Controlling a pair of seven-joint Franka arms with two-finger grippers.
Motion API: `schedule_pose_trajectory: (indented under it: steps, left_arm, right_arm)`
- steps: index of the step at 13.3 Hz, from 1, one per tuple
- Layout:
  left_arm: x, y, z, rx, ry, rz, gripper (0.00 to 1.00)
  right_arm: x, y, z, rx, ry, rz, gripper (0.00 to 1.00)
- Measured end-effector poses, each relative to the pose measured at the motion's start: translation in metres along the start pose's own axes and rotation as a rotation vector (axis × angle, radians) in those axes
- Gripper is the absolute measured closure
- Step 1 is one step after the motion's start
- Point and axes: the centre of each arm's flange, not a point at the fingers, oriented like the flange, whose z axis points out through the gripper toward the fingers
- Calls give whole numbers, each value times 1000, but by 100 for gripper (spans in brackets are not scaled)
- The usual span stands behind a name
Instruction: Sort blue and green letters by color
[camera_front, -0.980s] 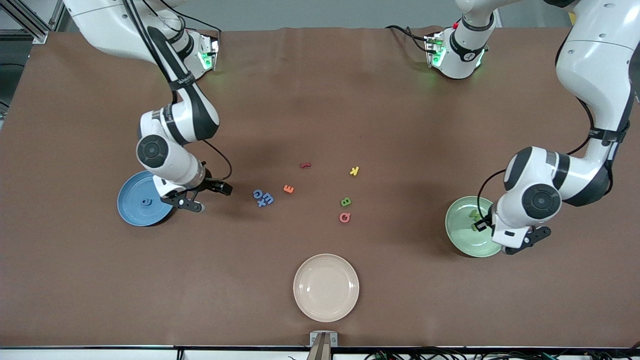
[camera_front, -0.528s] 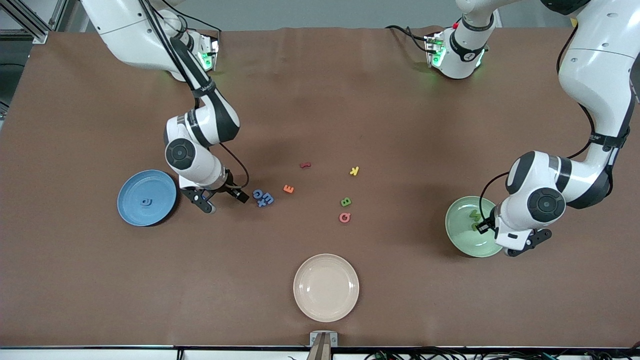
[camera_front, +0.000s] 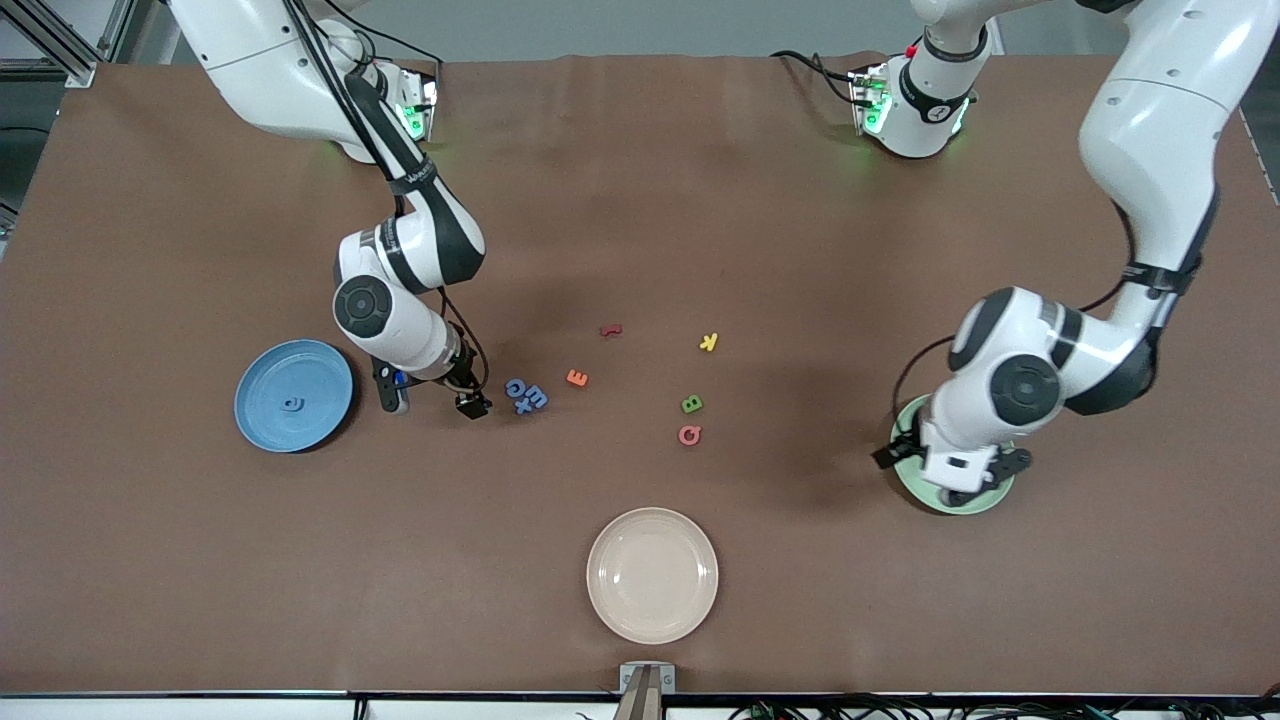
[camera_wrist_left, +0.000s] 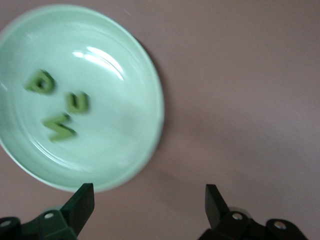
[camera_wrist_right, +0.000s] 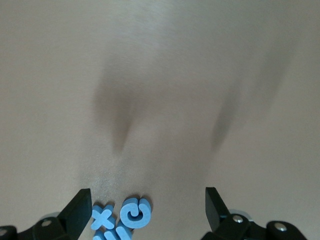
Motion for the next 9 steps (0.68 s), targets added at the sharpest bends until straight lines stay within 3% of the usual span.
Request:
schedule_pose_trajectory:
  steps: [4,8,9]
  left_arm:
    - [-95,89,0,-66,29,6,11]
    - [-156,134,30,-82,13,57,22]
    - [-171,145,37,-72,20,56,25]
  right_arm:
    - [-20,3,20,-20,4,187,2]
    - [-45,1,34,-23,7,227,5]
    - [-47,0,36,-17,6,227,10]
